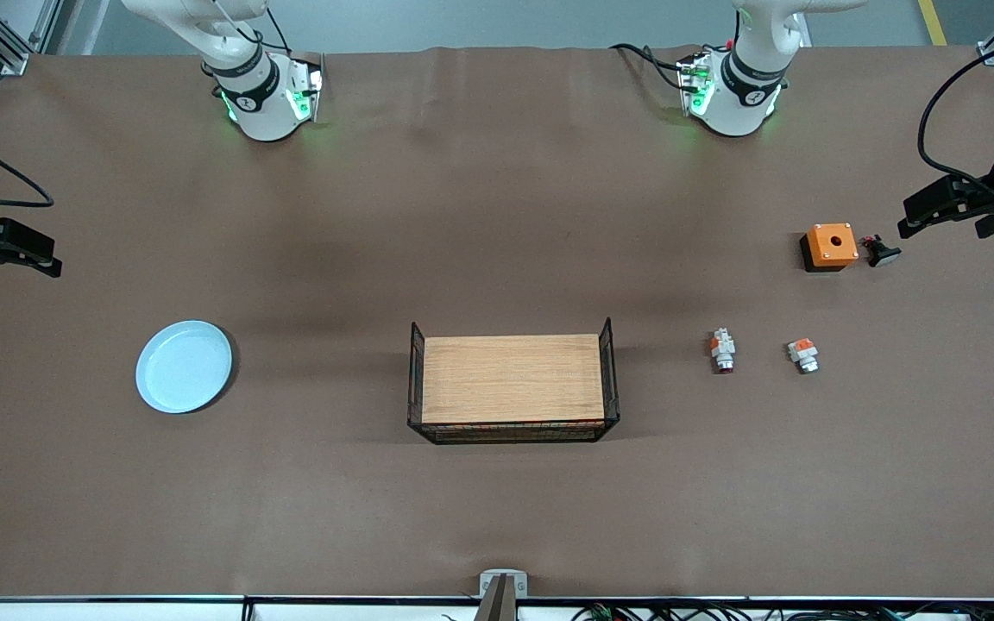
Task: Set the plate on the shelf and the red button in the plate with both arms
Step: 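Reach the right gripper to the plate while the left gripper reaches the button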
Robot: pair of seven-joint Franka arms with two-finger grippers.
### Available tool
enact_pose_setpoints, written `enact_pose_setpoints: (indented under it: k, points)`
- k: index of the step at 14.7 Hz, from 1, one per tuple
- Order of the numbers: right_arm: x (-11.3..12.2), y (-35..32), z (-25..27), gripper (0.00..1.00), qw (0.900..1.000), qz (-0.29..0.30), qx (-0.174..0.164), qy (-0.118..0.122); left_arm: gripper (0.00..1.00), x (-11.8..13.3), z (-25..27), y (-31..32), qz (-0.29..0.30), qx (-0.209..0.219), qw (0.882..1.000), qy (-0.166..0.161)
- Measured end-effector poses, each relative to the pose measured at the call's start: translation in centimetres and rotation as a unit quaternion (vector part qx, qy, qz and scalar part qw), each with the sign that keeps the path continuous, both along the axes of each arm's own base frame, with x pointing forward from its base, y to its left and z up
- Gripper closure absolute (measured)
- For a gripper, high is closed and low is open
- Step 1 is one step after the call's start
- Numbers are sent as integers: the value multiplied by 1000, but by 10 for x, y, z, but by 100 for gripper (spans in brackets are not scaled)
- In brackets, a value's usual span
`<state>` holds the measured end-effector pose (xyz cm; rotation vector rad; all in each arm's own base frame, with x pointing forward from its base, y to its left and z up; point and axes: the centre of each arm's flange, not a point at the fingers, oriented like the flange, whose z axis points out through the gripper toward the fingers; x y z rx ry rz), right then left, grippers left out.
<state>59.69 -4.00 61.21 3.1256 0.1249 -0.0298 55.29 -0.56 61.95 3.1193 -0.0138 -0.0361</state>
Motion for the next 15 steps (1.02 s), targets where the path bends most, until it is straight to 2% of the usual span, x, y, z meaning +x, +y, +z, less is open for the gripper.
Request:
enact_pose_setpoints:
  k: [8, 9, 11, 15]
  points:
    - [6, -1, -10, 0, 1000, -1, 3, 1, 0, 0, 1, 2, 2, 0, 1000, -1]
    - [10, -2, -19, 0, 1000, -2, 3, 8, 0, 0, 0, 2, 2, 0, 1000, 1]
    - [23, -4, -56, 0, 999, -3, 4, 38, 0, 2, -10, 2, 1, 0, 1000, 15]
    - [47, -13, -144, 0, 995, -9, 5, 101, 0, 11, -62, 0, -2, 0, 995, 96]
